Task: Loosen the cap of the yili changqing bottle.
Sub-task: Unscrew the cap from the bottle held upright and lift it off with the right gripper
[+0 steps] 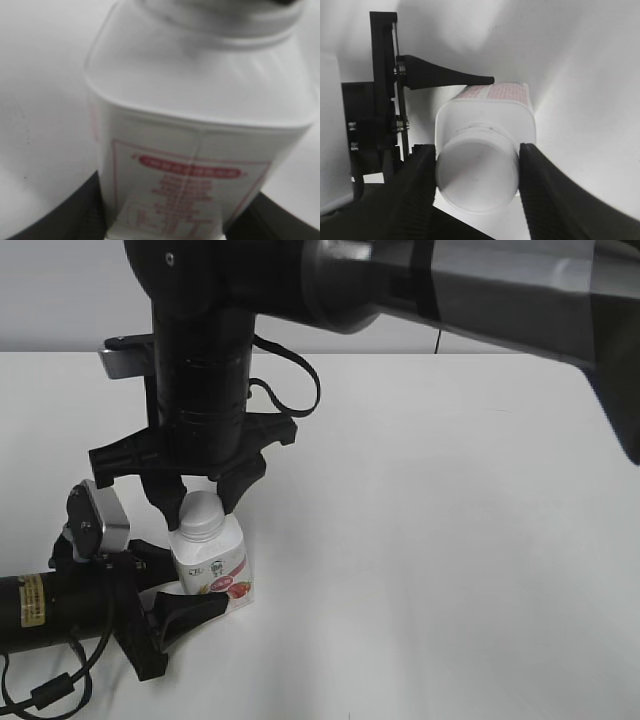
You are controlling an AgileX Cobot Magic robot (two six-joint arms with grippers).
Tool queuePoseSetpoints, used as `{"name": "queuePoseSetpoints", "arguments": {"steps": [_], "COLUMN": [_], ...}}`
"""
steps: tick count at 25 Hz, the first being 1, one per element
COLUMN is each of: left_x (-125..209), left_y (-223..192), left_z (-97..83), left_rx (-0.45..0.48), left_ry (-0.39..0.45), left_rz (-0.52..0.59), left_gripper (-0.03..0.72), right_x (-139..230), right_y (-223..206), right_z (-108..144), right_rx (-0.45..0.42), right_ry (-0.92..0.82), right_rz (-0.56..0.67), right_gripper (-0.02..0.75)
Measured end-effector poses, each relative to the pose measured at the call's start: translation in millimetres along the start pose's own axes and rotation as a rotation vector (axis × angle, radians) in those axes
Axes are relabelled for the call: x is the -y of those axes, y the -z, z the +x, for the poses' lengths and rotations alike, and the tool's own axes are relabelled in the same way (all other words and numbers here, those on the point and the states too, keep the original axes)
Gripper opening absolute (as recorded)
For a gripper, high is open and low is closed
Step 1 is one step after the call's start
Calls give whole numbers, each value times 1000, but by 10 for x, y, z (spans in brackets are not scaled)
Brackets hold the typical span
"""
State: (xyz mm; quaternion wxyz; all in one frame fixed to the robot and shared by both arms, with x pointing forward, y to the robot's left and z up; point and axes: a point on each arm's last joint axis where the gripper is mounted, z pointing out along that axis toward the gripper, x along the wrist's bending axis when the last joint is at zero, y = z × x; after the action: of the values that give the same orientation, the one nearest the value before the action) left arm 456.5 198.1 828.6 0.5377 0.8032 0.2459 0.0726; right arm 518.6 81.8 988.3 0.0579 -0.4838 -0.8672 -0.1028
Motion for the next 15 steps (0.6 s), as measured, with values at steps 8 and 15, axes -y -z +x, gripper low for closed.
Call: {"name": "queuePoseSetpoints", "arguments": {"steps": [8,15], "left_x": [0,1], "left_y": [0,0], "left_z": [1,1], "left_rx": [-1,-1], "left_ry": [0,0], "left_rz": [0,1], "left_gripper": [400,400], "right_x": [0,-2], "right_y": [0,4], "right_z": [0,1], "right_rx": [0,0], "right_ry": [187,704], "right_rz": [0,-2], "right_gripper": [395,393]}}
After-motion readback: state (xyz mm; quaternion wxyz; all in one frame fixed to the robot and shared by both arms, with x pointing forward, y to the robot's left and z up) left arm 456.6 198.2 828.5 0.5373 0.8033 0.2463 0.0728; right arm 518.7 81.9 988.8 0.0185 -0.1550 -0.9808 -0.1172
